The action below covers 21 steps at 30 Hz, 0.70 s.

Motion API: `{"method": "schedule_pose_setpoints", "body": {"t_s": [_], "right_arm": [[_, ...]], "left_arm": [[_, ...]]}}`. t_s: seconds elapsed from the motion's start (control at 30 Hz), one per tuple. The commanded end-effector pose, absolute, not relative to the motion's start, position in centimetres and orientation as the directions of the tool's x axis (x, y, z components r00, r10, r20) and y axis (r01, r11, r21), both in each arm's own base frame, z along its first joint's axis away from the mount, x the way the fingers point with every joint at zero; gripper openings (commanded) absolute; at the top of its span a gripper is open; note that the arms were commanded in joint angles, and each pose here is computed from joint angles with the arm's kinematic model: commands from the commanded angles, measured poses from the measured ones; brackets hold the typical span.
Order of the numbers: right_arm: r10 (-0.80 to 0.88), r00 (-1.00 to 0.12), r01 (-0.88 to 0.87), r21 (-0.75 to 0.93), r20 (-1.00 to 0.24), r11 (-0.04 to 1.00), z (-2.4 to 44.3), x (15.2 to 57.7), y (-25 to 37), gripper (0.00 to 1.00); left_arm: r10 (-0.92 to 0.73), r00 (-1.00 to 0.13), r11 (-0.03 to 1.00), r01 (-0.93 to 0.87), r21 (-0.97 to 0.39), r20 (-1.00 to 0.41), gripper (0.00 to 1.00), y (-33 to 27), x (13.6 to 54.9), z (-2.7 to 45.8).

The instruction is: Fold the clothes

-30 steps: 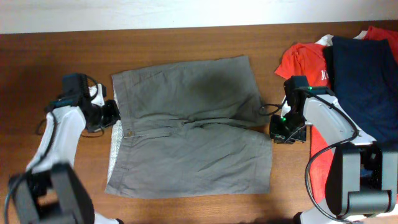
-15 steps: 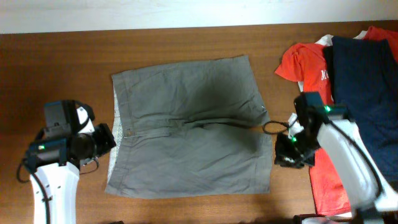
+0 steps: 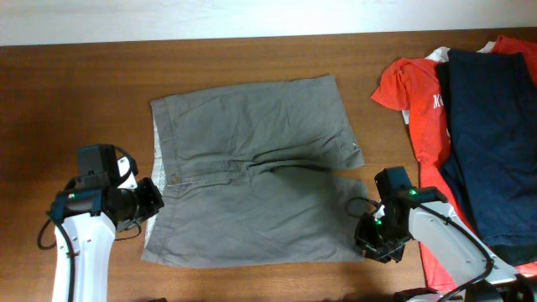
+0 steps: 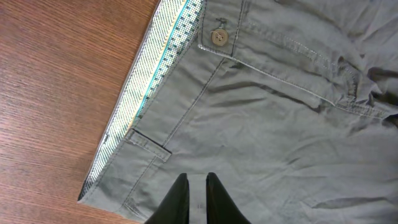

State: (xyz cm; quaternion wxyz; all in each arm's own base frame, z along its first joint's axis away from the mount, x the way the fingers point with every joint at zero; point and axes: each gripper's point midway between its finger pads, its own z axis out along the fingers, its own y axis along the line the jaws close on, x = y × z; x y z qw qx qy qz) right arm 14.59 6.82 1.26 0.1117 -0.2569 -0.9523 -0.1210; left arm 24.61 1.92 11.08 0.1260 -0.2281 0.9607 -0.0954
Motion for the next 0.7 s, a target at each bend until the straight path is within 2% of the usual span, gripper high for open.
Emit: {"method": "schedule_pose_setpoints", "body": {"t_s": [0.0, 0.03, 0.07, 0.2, 0.4, 0.47, 0.53, 0.6, 0.67], "right_arm": [[0.522, -0.804, 0.569, 0.117, 0.284, 0.814, 0.2, 13.5, 6.4, 0.44], [0.54, -0.791, 0.588, 0.113, 0.287, 0.801, 0.0, 13.5, 6.4, 0.58], [0.544, -0.786, 0.596, 0.125, 0.292, 0.794, -0.1, 13.4, 6.6, 0.66], [0.533, -0.778, 0.605, 0.168, 0.331, 0.778, -0.9, 12.6, 7.5, 0.66], [0.545, -0.761, 0.622, 0.16, 0.351, 0.766, -1.2, 12.0, 7.6, 0.5], [0.545, -0.763, 0.621, 0.162, 0.348, 0.767, -1.2, 12.1, 7.6, 0.35], [0.544, -0.766, 0.62, 0.167, 0.342, 0.767, -1.2, 12.3, 7.7, 0.23], [0.545, -0.774, 0.615, 0.176, 0.322, 0.768, -1.3, 12.8, 7.6, 0.12], [0.546, -0.778, 0.612, 0.181, 0.309, 0.77, -1.4, 13.1, 7.5, 0.16]], "left_arm": [[-0.473, -0.859, 0.872, -0.427, -0.238, -0.194, 0.13, 2.1, 24.5, 10.9], [-0.473, -0.859, 0.873, -0.427, -0.238, -0.194, 0.13, 2.1, 24.5, 10.9], [-0.473, -0.859, 0.873, -0.427, -0.238, -0.194, 0.13, 2.1, 24.5, 10.9], [-0.473, -0.859, 0.873, -0.426, -0.238, -0.195, 0.14, 2.1, 24.6, 10.9], [-0.473, -0.857, 0.873, -0.424, -0.241, -0.203, 0.14, 2.2, 24.8, 11.0], [-0.48, -0.855, 0.869, -0.432, -0.242, -0.199, 0.14, 2.1, 24.7, 11.0], [-0.482, -0.855, 0.866, -0.43, -0.257, -0.193, 0.25, 1.9, 24.8, 11.0], [-0.482, -0.855, 0.865, -0.43, -0.259, -0.191, 0.26, 1.8, 24.7, 11.0], [-0.482, -0.856, 0.865, -0.431, -0.257, -0.187, 0.26, 1.8, 24.6, 11.0]]}}
